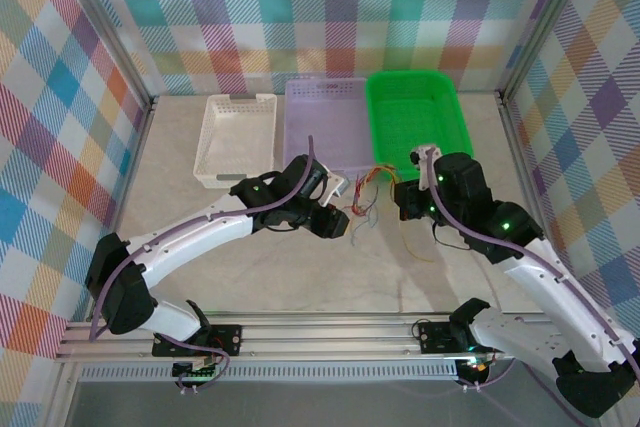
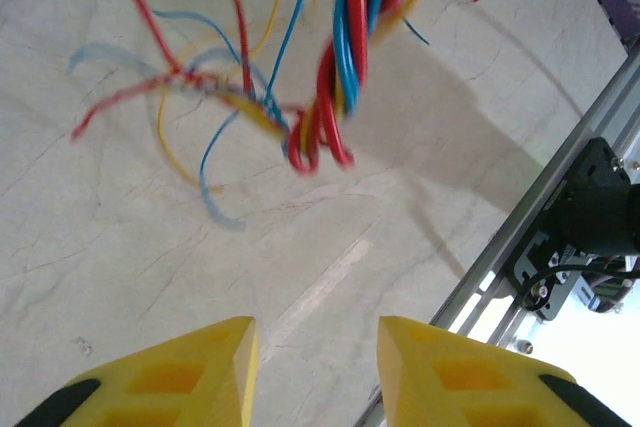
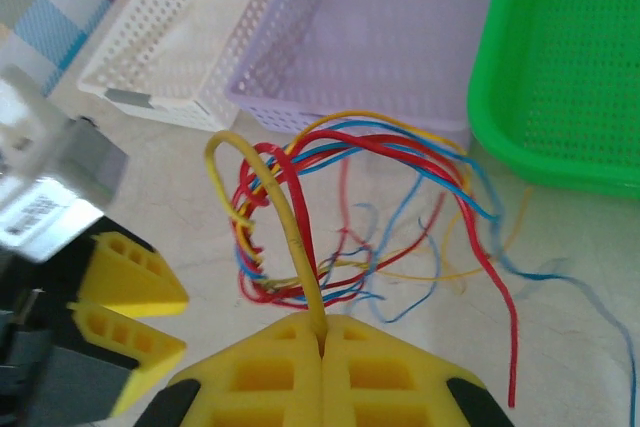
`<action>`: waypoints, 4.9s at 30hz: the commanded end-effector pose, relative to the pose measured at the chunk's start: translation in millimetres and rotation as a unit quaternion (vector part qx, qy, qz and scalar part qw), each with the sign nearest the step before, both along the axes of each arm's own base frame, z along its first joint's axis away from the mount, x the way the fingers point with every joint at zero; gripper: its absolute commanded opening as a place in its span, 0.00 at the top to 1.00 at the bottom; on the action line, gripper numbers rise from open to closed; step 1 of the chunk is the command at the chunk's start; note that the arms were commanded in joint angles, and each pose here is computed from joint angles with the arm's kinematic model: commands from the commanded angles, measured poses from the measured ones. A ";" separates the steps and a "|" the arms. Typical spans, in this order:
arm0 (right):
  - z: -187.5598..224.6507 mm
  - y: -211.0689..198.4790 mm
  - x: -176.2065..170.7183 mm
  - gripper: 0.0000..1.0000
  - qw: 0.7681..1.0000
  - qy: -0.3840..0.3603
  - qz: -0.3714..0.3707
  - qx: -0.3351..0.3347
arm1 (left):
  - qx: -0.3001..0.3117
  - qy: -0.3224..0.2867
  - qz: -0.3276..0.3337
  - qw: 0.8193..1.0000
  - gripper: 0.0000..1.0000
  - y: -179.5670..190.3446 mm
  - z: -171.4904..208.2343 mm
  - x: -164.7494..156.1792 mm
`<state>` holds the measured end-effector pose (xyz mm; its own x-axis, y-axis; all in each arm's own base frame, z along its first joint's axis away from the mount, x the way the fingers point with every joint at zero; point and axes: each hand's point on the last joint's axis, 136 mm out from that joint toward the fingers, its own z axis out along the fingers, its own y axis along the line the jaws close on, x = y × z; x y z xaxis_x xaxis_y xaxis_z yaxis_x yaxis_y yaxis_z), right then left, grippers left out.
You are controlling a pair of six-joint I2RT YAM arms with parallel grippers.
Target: Untangle the cables
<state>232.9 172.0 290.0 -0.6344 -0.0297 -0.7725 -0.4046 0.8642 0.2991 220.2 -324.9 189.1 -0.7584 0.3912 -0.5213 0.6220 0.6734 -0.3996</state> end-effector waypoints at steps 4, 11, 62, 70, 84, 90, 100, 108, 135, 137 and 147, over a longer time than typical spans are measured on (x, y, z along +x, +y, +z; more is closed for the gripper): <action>37.8 18.4 -10.0 1.00 0.997 -0.016 0.053 0.053 | -0.024 0.003 -0.018 1.000 0.45 -6.0 13.6 -3.2; 50.6 28.0 -18.2 1.00 0.993 -0.013 0.082 0.081 | -0.037 -0.015 -0.021 0.999 0.39 -4.2 22.3 -4.6; 182.4 -103.6 -9.8 1.00 0.968 -0.144 -0.201 -0.038 | 0.156 0.048 0.010 0.987 1.00 73.3 -40.3 -27.5; 222.3 -144.4 -25.6 1.00 0.942 -0.187 -0.275 -0.042 | 0.185 0.021 0.106 0.977 1.00 117.0 -37.8 0.1; 224.3 -124.1 28.3 1.00 0.928 -0.197 -0.289 -0.130 | 0.146 -0.051 0.123 0.980 1.00 123.8 -10.0 9.8; 212.0 -113.2 71.8 1.00 0.915 -0.197 -0.306 -0.174 | 0.086 -0.099 0.127 0.983 1.00 121.6 15.6 8.6; 145.9 -129.4 152.9 1.00 0.922 -0.090 -0.326 -0.186 | 0.092 -0.098 0.119 0.984 1.00 118.4 11.6 6.8; 85.6 -138.9 201.5 1.00 0.915 -0.030 -0.340 -0.214 | 0.089 -0.102 0.117 0.984 1.00 117.9 12.7 6.4; -162.2 -103.7 266.1 1.00 0.899 0.257 -0.256 -0.246 | 0.090 -0.089 0.093 0.988 1.00 108.3 5.1 0.5; -160.8 -104.6 265.2 0.99 0.900 0.263 -0.257 -0.233 | 0.089 -0.088 0.093 0.988 1.00 107.7 5.1 0.2; -153.5 -107.1 264.3 0.89 0.901 0.266 -0.253 -0.230 | 0.088 -0.084 0.088 0.989 1.00 105.8 3.6 -0.9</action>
<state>501.2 62.7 128.9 -0.9307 0.1199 -0.3455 0.1683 0.9792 -0.1137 221.2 -211.3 193.6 -0.7478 0.3330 -0.5744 0.5025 0.8493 -0.1620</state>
